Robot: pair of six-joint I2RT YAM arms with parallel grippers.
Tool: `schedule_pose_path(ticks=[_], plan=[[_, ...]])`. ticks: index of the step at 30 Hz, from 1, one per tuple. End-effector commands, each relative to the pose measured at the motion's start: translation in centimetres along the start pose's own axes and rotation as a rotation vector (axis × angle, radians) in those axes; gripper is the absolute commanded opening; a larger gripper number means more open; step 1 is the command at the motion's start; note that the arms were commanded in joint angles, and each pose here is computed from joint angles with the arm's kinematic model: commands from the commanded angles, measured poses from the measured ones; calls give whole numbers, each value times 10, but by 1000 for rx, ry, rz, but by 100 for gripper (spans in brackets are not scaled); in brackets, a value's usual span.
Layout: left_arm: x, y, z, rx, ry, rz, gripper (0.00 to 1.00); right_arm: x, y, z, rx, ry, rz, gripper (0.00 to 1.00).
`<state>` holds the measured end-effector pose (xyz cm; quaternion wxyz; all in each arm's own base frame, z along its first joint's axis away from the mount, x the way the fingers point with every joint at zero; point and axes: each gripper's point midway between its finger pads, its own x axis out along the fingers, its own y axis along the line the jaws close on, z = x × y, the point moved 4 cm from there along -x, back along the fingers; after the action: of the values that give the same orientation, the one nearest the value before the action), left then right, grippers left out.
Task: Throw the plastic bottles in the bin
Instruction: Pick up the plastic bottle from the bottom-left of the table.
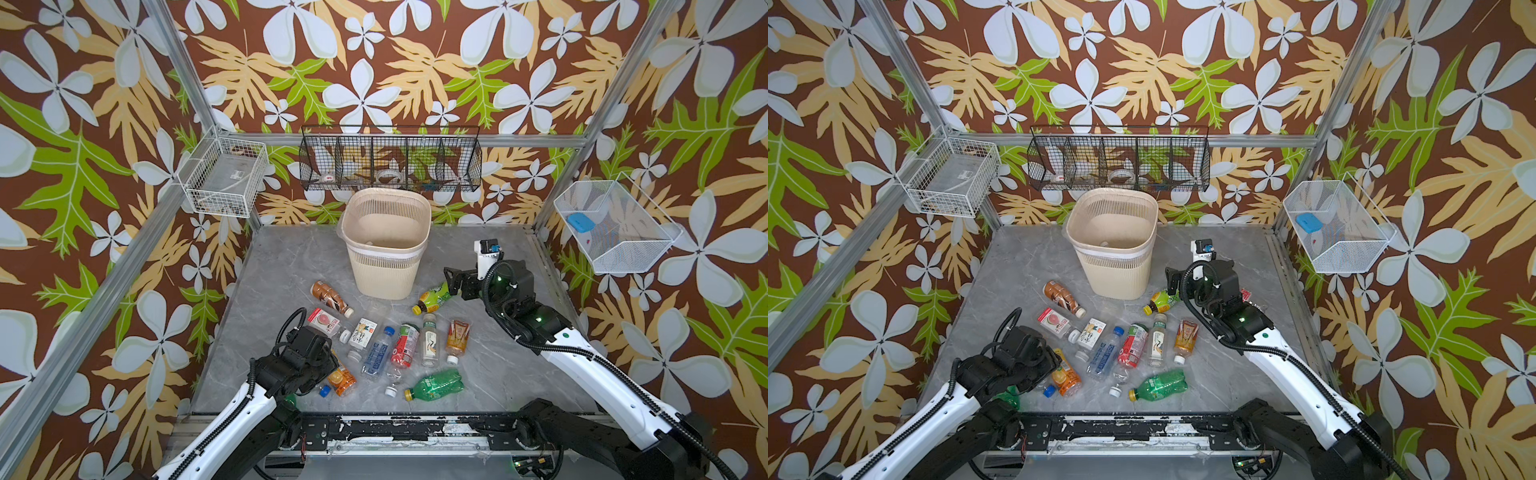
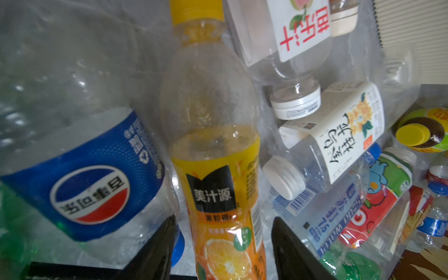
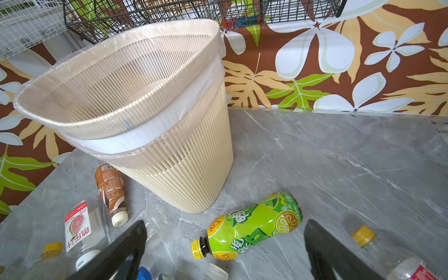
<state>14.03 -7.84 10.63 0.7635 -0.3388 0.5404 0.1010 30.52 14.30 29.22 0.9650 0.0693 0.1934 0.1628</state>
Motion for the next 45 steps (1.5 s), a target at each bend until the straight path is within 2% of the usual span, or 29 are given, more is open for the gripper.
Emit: schedule_pose_path(ticks=[1,22,24,27,30,37,40,45], plan=[[5,-5,3,-26,-24,-25,65,-2,-2,-1,6,-1,-12,100],[44,-9,0,-51,-13,-86,65,-4,-9,-7,-1,6,-35,100],[45,-9,0,-51,-17,-88,64,-4,-9,-7,-1,4,-38,100],[45,-9,0,-55,-21,-100,54,-4,-10,-7,-1,4,-41,100],[43,-11,1,-59,-28,-119,49,-4,-10,-8,0,5,-39,99],[10,-26,17,-67,-126,-198,49,-3,-9,-8,8,0,-37,100],[-19,-39,31,-57,-213,-250,48,-2,-8,-6,15,-8,-29,99],[-91,-76,64,-21,-422,-426,47,-3,-8,-5,34,-31,-20,100]])
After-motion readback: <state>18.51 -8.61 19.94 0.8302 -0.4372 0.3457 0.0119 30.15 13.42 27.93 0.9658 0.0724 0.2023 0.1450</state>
